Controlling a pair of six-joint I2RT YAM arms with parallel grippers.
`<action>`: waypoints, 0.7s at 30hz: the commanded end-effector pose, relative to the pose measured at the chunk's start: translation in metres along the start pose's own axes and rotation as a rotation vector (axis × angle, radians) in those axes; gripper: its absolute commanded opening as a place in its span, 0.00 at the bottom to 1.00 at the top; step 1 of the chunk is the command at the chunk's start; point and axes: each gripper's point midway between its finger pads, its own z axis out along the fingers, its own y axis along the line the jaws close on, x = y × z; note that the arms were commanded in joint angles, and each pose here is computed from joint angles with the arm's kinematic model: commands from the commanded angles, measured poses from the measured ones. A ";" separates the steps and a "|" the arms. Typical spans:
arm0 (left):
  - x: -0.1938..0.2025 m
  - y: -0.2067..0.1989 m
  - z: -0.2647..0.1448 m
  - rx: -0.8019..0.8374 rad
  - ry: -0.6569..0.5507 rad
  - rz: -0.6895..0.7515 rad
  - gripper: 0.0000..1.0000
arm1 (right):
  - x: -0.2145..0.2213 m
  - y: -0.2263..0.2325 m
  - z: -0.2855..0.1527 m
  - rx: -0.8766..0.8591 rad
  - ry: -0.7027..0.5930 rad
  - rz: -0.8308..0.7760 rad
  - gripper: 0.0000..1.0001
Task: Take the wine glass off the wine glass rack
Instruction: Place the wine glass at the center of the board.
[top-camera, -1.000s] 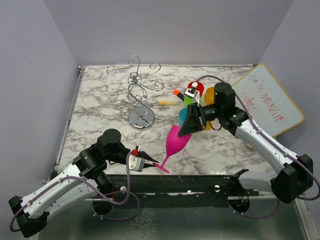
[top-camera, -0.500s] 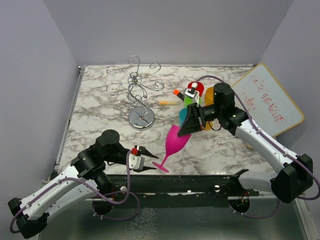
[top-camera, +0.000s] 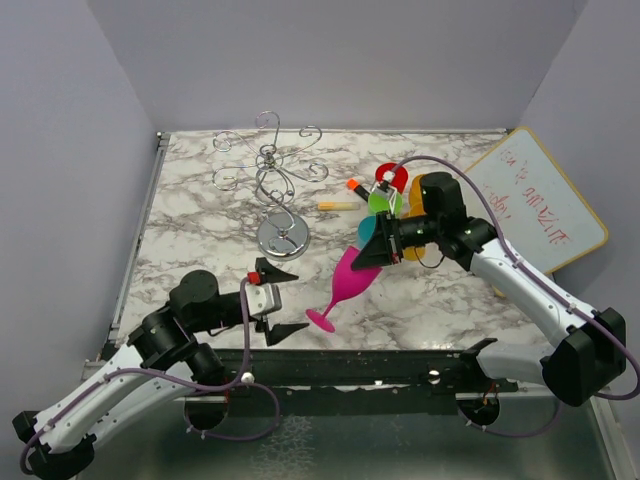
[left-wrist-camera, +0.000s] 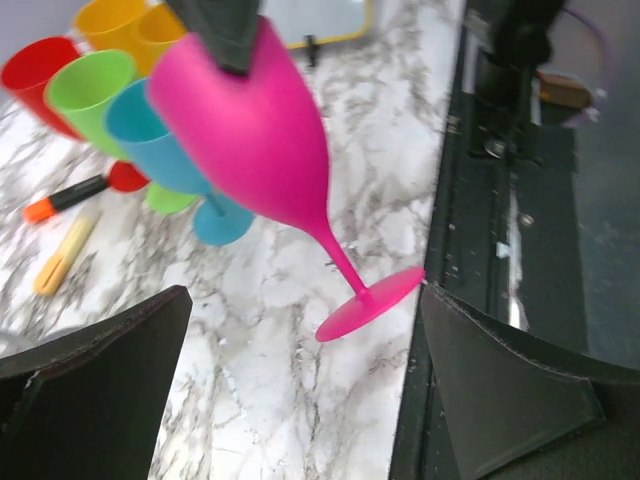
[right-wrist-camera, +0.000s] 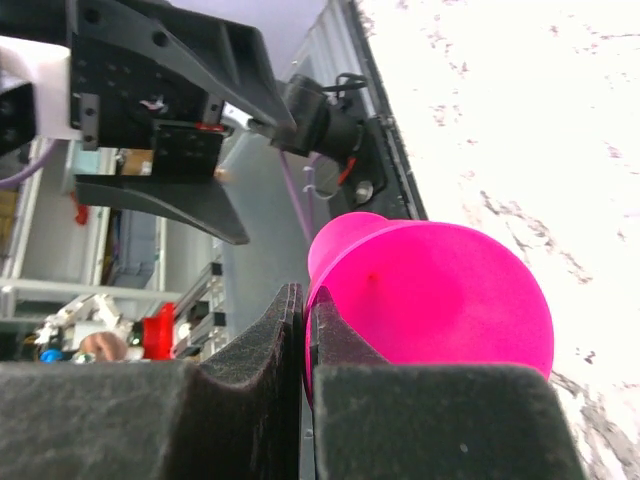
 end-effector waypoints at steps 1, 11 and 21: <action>-0.001 0.047 -0.012 -0.333 -0.044 -0.175 0.99 | -0.006 -0.021 -0.005 0.167 -0.056 -0.056 0.00; 0.000 0.084 -0.030 -0.594 -0.115 -0.289 0.99 | 0.003 -0.062 -0.023 0.481 -0.080 -0.061 0.01; 0.009 0.093 -0.037 -0.675 -0.201 -0.279 0.99 | 0.015 -0.057 -0.008 0.682 -0.031 -0.248 0.01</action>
